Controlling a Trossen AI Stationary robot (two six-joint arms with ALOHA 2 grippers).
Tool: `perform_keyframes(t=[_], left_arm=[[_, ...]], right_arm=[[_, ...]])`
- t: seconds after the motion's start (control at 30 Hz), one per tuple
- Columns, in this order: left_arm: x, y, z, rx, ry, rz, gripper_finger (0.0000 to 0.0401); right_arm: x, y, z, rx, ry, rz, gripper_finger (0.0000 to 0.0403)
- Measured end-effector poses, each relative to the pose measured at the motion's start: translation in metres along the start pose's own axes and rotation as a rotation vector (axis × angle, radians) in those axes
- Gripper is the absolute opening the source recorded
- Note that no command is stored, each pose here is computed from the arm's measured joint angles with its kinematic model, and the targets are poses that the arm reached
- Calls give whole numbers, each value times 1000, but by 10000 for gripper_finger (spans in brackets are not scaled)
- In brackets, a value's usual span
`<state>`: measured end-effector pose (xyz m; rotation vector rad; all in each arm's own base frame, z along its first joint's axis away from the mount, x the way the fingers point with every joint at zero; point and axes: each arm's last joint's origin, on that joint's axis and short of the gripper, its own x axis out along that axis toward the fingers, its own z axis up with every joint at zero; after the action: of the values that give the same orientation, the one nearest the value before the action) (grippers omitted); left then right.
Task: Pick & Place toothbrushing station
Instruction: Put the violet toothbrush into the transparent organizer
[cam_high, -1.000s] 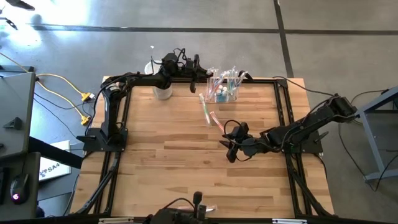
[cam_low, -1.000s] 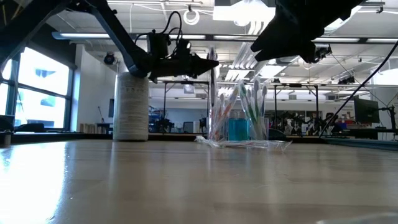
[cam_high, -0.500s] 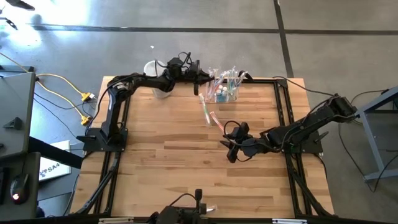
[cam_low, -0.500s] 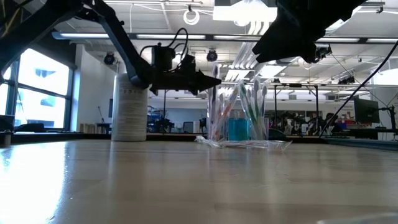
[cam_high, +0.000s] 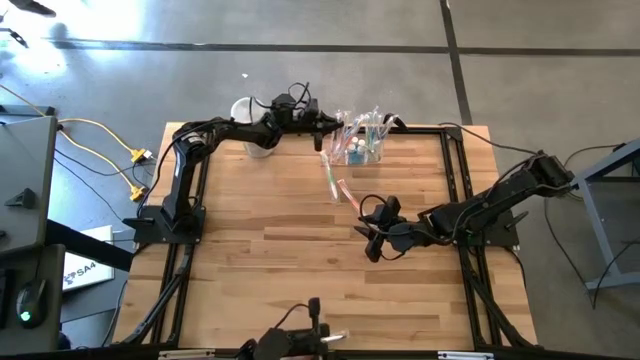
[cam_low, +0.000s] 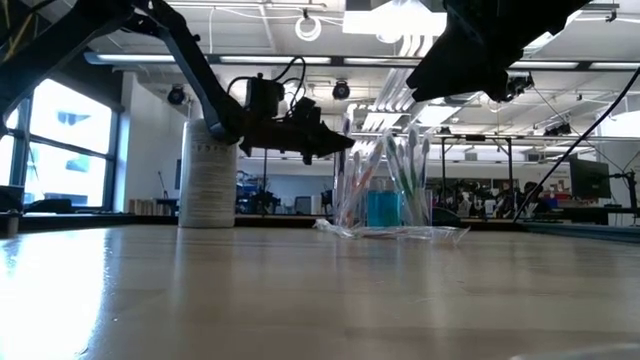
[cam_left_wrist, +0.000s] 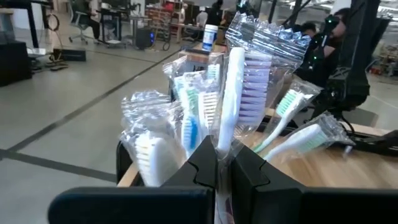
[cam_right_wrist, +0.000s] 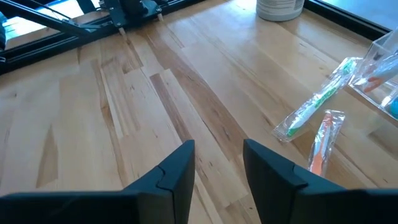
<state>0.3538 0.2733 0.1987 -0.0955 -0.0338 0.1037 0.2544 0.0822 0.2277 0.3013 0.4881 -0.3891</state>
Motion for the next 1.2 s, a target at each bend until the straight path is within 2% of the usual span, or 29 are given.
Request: perform_keyframes(t=[0.17,0.37,0.47,0.73,0.9,1.03,1.2], left_arm=[[3,1,6,-4,-2,-25,7],[10,9,20,-79,95,-83,7],[12,9,18,-53,143,-84,7],[12,6,15,-26,150,-99,7],[12,6,14,-32,159,-102,7],[13,4,17,-51,156,-176,7],[14,6,19,-94,181,-172,7]], right_arm=[[0,0,0,3,0,0,128],[0,0,0,4,0,0,128],[0,0,0,4,0,0,128],[0,0,0,26,3,3,128],[0,0,0,26,5,4,128],[0,0,-1,23,9,2,128],[0,0,-1,23,7,0,128]])
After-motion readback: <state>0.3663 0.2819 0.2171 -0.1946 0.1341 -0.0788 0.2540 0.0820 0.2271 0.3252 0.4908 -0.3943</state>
